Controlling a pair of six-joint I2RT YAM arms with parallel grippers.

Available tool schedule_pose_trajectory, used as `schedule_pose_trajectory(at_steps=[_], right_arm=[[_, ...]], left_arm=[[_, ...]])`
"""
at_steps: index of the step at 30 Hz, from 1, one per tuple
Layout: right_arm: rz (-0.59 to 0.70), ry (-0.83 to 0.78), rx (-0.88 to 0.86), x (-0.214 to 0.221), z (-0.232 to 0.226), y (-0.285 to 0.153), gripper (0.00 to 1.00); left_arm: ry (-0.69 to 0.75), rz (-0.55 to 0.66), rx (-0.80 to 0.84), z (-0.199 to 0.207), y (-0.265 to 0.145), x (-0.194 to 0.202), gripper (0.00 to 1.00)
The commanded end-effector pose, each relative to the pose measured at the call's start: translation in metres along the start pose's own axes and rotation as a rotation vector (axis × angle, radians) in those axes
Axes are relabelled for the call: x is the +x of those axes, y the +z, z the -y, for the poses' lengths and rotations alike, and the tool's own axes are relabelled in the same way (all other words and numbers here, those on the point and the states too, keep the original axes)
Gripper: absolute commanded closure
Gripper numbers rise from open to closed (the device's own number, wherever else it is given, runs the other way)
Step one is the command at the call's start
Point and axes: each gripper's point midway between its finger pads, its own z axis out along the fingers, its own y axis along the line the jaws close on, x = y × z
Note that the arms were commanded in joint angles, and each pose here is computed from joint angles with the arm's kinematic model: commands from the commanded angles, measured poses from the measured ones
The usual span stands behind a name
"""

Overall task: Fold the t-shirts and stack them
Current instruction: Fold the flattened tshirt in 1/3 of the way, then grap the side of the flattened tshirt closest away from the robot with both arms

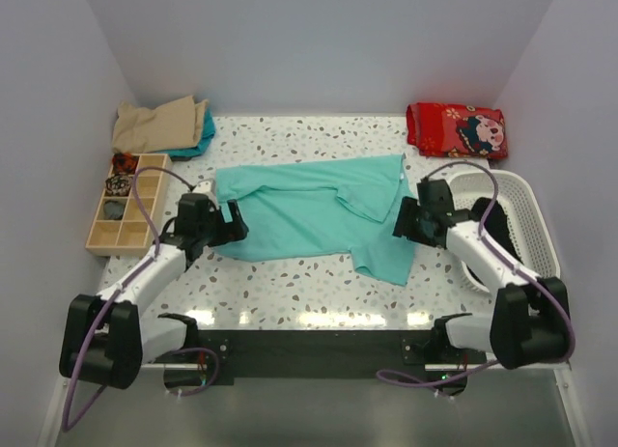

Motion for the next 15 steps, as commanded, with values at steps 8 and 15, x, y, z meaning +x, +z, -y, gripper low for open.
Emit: schedule_pose_trajectory(at_steps=[8, 15], right_arm=[[-0.029, 0.124, 0.054, 0.063, 0.032, -0.035, 0.37], [-0.086, 0.239, 0.075, 0.101, 0.040, -0.037, 0.38]], left_arm=[[-0.159, 0.021, -0.097, -0.024, -0.028, 0.050, 0.00], [-0.194, 0.006, -0.138, -0.032, -0.024, 0.059, 0.00]])
